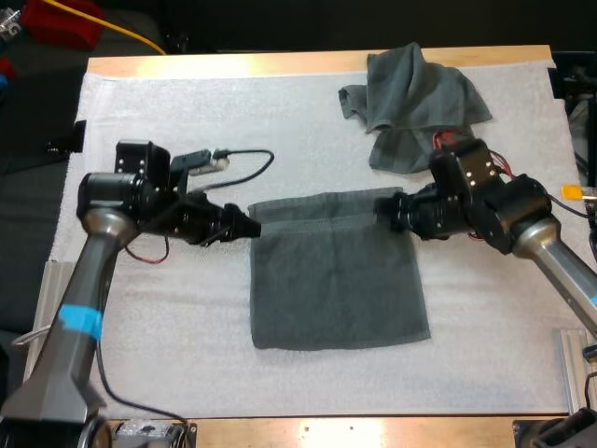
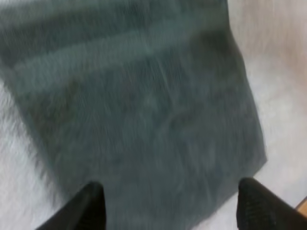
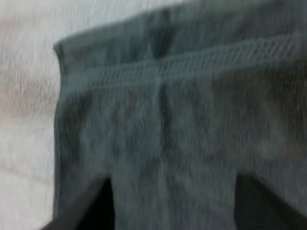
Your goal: Pick towel from pile, fold and stack
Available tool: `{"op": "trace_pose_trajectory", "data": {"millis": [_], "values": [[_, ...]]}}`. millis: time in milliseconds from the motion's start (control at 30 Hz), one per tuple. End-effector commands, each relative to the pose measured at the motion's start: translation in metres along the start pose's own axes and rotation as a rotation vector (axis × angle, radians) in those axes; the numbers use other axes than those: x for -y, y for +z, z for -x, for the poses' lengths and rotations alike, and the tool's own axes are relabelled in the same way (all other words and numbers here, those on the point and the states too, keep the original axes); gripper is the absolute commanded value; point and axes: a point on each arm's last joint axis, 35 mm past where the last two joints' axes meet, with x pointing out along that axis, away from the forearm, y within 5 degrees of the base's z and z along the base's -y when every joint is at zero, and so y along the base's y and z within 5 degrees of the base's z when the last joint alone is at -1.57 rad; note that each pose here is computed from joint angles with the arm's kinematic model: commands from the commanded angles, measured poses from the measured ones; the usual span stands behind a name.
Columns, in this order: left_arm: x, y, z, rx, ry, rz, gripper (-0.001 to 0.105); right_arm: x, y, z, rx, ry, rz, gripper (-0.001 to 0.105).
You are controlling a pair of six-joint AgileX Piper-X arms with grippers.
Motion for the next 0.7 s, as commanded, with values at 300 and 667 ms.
{"op": "trace_pose_trajectory", "data": {"millis": [300, 667], "values": [[0.01, -0.067, 0.028, 0.057, 0.024, -0.048, 0.057, -0.032, -0.035, 0.035, -0.067, -0.094, 0.14, 0.054], [0.008, -0.141, 0.042, 0.098, 0.015, -0.051, 0.057, -0.045, -0.073, 0.085, -0.069, -0.209, 0.229, 0.054]]}}
